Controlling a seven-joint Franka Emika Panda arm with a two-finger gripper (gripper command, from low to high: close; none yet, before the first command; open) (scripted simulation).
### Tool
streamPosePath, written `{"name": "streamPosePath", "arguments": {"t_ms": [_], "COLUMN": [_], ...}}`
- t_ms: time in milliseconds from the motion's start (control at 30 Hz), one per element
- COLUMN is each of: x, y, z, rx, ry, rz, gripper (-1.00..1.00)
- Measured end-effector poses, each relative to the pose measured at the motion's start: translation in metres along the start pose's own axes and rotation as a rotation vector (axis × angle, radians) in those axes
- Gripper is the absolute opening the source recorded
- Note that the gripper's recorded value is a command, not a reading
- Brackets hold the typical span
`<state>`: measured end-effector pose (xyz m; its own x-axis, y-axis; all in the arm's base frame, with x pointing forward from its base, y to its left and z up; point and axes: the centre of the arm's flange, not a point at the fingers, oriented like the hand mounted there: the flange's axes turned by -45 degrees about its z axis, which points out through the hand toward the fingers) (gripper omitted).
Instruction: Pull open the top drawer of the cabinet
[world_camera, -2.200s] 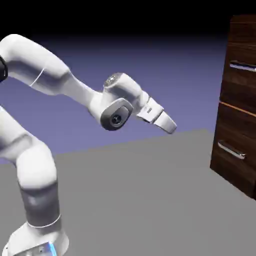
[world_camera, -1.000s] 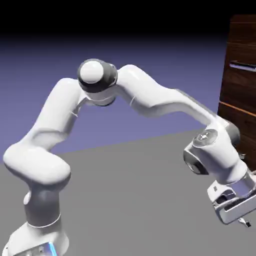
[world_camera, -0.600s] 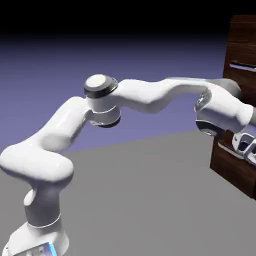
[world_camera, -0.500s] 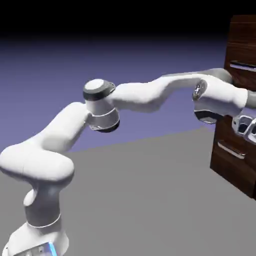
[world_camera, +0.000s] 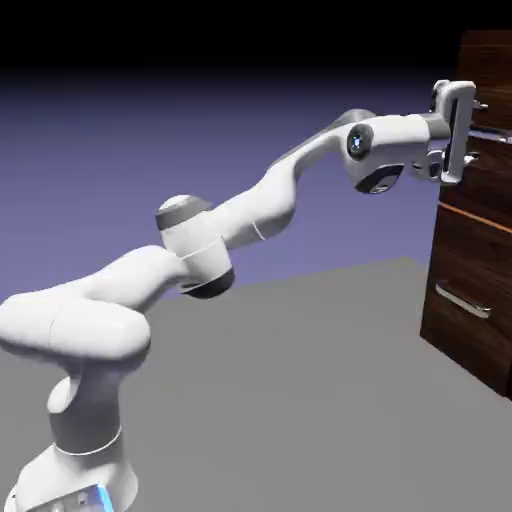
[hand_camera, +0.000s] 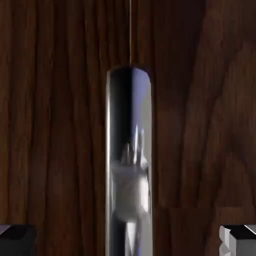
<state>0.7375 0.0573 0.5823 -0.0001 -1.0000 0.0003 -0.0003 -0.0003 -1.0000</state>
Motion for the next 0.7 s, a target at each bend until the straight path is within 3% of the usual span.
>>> {"name": "streamPosePath", "arguments": {"t_ms": [67, 100, 700], "x": [0.000, 0.001, 0.001], "y": [0.001, 0.001, 0.001], "z": [0.011, 0.013, -0.096], "rx": [0.000, 0.000, 0.002], "ry": [-0.001, -0.001, -0.001], "rz": [0.000, 0.000, 0.001], "gripper": [0.00, -1.00, -1.00]}}
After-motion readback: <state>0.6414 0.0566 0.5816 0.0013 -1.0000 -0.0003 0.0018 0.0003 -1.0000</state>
